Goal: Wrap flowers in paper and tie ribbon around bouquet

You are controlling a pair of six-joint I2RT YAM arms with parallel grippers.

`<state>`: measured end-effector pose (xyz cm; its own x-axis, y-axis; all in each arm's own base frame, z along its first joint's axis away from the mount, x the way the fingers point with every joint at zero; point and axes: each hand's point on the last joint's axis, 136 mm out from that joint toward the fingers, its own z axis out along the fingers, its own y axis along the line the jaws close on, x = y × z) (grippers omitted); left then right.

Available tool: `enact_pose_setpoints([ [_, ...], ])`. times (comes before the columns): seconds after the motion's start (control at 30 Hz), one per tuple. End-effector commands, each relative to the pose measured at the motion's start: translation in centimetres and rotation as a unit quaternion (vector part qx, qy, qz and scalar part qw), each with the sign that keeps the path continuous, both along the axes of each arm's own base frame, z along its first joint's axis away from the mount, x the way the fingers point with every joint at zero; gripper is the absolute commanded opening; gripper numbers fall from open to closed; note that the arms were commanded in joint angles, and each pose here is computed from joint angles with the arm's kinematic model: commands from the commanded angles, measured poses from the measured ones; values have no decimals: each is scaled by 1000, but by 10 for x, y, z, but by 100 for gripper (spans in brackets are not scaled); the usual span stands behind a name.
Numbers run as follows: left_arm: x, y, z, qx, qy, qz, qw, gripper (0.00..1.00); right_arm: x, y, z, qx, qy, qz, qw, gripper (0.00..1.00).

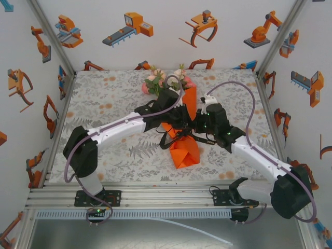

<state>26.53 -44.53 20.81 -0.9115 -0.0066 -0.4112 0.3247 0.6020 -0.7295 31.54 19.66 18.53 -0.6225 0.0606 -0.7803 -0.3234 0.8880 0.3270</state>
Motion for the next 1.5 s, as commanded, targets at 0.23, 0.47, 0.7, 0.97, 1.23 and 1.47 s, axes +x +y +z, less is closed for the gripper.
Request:
enact_pose_setpoints([
  [0.23,-78,-11,-61,37,-35,-140,989,22,-6,-2,32,49,-35,-14,998,0],
  [0.47,-57,34,-32,25,-76,-67,995,20,-8,-7,34,39,-43,-16,998,0],
  [0.7,-49,42,-12,-16,-86,-56,995,17,-6,-6,42,43,-49,-17,998,0],
  [0.97,-45,-20,-24,-26,-81,-92,992,18,2,3,52,82,-27,-28,996,0],
  [1.23,-32,-10,-51,17,-114,-56,992,31,10,9,57,96,-24,-33,995,0],
  [1.47,-34,23,-13,14,-219,-50,974,62,12,7,54,87,-23,-37,995,0],
])
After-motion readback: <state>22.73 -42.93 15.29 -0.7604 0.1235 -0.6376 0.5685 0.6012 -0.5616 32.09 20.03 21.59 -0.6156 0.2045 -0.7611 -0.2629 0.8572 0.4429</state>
